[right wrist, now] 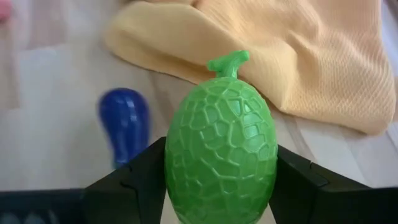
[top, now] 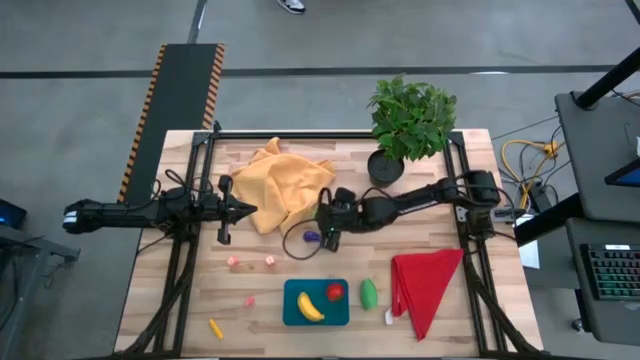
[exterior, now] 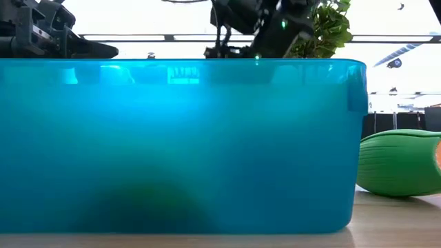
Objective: Pick and placing Produce into tupperware
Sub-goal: Put the green melon into the blue bin, then put the green corn into the blue bin
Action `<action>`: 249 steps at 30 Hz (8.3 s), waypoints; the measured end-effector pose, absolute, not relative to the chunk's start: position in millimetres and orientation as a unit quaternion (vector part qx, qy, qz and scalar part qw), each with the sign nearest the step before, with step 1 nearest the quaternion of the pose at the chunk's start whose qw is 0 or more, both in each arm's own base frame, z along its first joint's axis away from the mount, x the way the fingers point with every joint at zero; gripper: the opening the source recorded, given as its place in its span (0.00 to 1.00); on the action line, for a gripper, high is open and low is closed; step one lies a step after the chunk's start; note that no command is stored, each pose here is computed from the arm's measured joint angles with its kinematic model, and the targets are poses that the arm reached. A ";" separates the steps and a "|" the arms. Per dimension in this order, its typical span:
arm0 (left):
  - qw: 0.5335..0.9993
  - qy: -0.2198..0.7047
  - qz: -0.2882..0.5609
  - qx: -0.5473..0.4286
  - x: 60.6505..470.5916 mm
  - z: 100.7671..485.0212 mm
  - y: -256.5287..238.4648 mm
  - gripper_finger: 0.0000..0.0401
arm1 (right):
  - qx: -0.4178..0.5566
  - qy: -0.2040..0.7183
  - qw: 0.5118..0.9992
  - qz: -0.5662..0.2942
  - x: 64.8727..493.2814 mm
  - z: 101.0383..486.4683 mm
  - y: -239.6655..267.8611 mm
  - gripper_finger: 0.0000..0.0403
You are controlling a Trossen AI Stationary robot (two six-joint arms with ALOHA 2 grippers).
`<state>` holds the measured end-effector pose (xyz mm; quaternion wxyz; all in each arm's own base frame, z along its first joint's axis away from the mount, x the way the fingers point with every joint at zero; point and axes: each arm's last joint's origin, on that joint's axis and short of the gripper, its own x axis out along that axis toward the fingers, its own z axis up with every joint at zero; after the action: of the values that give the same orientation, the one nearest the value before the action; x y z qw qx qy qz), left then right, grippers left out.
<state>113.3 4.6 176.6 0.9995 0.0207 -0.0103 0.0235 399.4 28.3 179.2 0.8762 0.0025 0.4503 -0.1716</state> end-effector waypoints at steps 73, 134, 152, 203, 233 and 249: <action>0.999 -0.010 0.023 0.021 113.3 176.6 4.6 0.00 | -0.027 0.400 0.914 0.067 394.0 182.6 181.4 0.53; 0.999 -0.010 0.023 0.021 113.3 176.6 4.5 0.00 | -0.054 0.423 0.903 0.059 338.3 262.4 184.9 0.57; 1.000 0.001 0.020 0.016 114.8 174.5 4.4 0.00 | -0.017 0.335 0.939 0.071 257.9 234.3 212.7 0.56; 0.999 0.038 0.010 0.016 118.2 167.3 4.0 0.00 | 0.350 0.518 0.686 -0.373 317.9 249.2 214.4 0.56; 0.997 0.053 0.019 0.045 120.7 164.3 4.8 0.00 | 0.336 0.533 0.659 -0.411 333.2 204.0 227.1 0.85; 0.997 0.053 0.019 0.044 120.7 164.3 4.7 0.00 | 0.353 0.526 0.657 -0.408 330.4 174.3 226.2 0.82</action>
<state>120.7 4.7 164.3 0.9974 0.0442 0.0532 0.0190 330.4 226.2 174.3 0.6574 0.3525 0.5262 -0.4082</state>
